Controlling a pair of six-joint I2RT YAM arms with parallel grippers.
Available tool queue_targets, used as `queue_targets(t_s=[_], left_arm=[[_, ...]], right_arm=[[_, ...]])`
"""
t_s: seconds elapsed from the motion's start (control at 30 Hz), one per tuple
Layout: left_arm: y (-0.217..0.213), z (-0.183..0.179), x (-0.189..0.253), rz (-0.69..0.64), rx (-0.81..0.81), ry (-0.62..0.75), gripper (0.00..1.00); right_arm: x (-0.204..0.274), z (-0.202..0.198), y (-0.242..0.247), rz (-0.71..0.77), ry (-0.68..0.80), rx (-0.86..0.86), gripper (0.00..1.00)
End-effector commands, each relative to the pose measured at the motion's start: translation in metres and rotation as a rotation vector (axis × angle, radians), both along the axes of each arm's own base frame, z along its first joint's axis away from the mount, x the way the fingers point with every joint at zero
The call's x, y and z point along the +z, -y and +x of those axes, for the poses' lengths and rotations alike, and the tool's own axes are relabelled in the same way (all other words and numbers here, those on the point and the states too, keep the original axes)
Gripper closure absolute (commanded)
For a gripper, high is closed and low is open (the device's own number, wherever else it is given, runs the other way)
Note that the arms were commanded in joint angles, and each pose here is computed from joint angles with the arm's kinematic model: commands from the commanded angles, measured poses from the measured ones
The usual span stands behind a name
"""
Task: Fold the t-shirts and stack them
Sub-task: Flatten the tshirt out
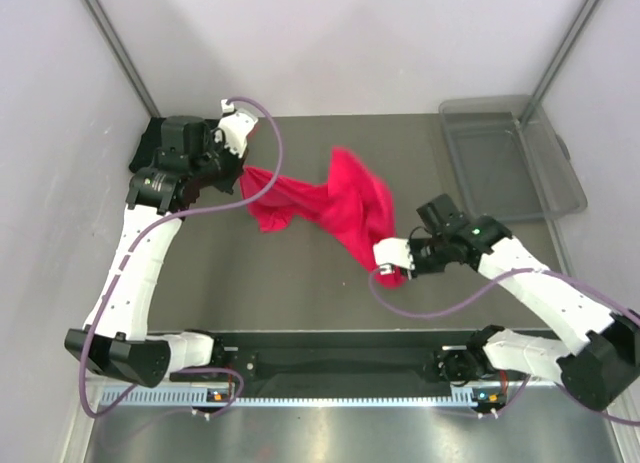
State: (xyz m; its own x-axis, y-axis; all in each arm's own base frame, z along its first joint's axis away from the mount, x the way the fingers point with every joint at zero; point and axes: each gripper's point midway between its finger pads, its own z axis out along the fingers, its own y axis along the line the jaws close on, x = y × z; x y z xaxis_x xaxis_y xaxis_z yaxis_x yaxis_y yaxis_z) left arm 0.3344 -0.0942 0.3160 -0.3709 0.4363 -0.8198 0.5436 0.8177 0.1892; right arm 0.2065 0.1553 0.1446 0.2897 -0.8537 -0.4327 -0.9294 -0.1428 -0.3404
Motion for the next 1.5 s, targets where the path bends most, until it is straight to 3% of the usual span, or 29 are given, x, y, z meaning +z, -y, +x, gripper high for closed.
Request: queue_targets(t_s=[0.0, 0.27, 0.4, 0.43, 0.6, 0.73, 0.87, 1.07, 1.27, 1.47], left_arm=[[0.003, 0.005, 0.022, -0.044, 0.007, 0.072, 1.0], [0.005, -0.008, 0.012, -0.055, -0.013, 0.044, 1.0], [0.006, -0.025, -0.01, -0.059, -0.041, -0.01, 1.0], [0.007, -0.032, -0.013, -0.067, -0.055, -0.02, 1.0], [0.01, -0.067, -0.057, -0.043, -0.142, -0.149, 1.0], [-0.001, -0.086, -0.089, 0.028, -0.143, -0.251, 1.0], [-0.012, -0.11, -0.124, 0.098, -0.165, -0.368, 1.0], [-0.016, -0.131, -0.139, 0.093, -0.169, -0.384, 1.0], [-0.013, -0.126, -0.143, 0.077, -0.168, -0.398, 1.0], [-0.01, -0.122, -0.14, 0.062, -0.171, -0.389, 1.0]], right_arm=[[0.006, 0.006, 0.005, -0.035, 0.031, 0.01, 0.73], [0.076, 0.11, -0.071, 0.285, 0.154, -0.197, 0.71], [0.047, 0.157, -0.109, 0.315, 0.06, -0.263, 0.71], [0.062, 0.173, -0.121, 0.372, 0.039, -0.299, 0.71], [-0.002, 0.218, -0.142, 0.393, -0.219, -0.444, 0.73], [-0.017, 0.252, -0.154, 0.43, -0.248, -0.52, 0.72], [-0.052, 0.27, -0.159, 0.389, -0.294, -0.568, 0.72], [-0.073, 0.285, -0.169, 0.426, -0.33, -0.578, 0.69], [-0.099, 0.287, -0.173, 0.39, -0.402, -0.603, 0.67], [-0.105, 0.296, -0.153, 0.334, -0.328, -0.684, 0.68]])
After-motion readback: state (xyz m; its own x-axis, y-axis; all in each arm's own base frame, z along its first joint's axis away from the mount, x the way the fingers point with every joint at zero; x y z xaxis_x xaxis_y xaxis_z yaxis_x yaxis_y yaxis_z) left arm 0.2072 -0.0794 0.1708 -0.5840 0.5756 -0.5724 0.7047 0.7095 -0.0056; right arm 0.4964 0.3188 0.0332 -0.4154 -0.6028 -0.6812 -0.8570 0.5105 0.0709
